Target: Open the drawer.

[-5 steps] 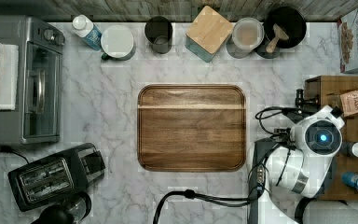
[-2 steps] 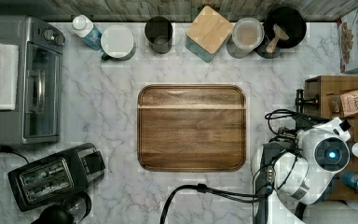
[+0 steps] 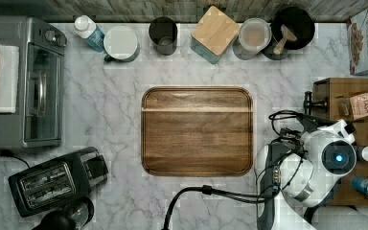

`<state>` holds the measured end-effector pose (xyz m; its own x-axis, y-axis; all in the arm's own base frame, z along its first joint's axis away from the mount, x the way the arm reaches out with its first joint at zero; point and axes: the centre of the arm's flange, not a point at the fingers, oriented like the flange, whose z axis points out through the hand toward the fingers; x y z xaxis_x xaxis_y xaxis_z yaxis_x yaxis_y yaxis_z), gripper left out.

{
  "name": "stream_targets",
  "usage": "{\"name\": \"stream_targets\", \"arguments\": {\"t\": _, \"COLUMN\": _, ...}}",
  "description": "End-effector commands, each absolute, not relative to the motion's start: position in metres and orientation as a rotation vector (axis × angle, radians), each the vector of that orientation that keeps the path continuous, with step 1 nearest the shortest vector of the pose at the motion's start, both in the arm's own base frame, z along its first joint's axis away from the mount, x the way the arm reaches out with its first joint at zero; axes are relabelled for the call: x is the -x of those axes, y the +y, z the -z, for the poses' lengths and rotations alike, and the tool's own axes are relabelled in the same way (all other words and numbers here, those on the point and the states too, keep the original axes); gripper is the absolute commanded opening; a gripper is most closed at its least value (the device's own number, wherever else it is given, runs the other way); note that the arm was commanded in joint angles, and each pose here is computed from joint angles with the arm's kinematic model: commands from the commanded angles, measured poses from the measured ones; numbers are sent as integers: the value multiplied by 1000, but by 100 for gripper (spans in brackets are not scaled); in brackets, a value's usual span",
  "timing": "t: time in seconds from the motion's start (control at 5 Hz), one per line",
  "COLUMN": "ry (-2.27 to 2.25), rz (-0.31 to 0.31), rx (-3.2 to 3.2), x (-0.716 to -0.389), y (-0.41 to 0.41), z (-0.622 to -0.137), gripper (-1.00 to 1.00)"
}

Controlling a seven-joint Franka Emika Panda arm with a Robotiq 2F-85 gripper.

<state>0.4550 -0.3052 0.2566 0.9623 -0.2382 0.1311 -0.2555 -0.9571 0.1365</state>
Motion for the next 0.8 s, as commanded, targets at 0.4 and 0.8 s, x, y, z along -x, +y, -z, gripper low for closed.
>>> {"name": "stream_targets", "arguments": {"t": 0.4, "ry": -79, "rz": -108, "rx": -2967, "x": -471, "y": -301, "z": -222, "gripper": 100}}
{"name": "stream_targets", "arguments": {"t": 0.8, "ry": 121, "rz": -5, "rx": -3143, "x": -491, "y": -272, "z": -249, "gripper": 100}}
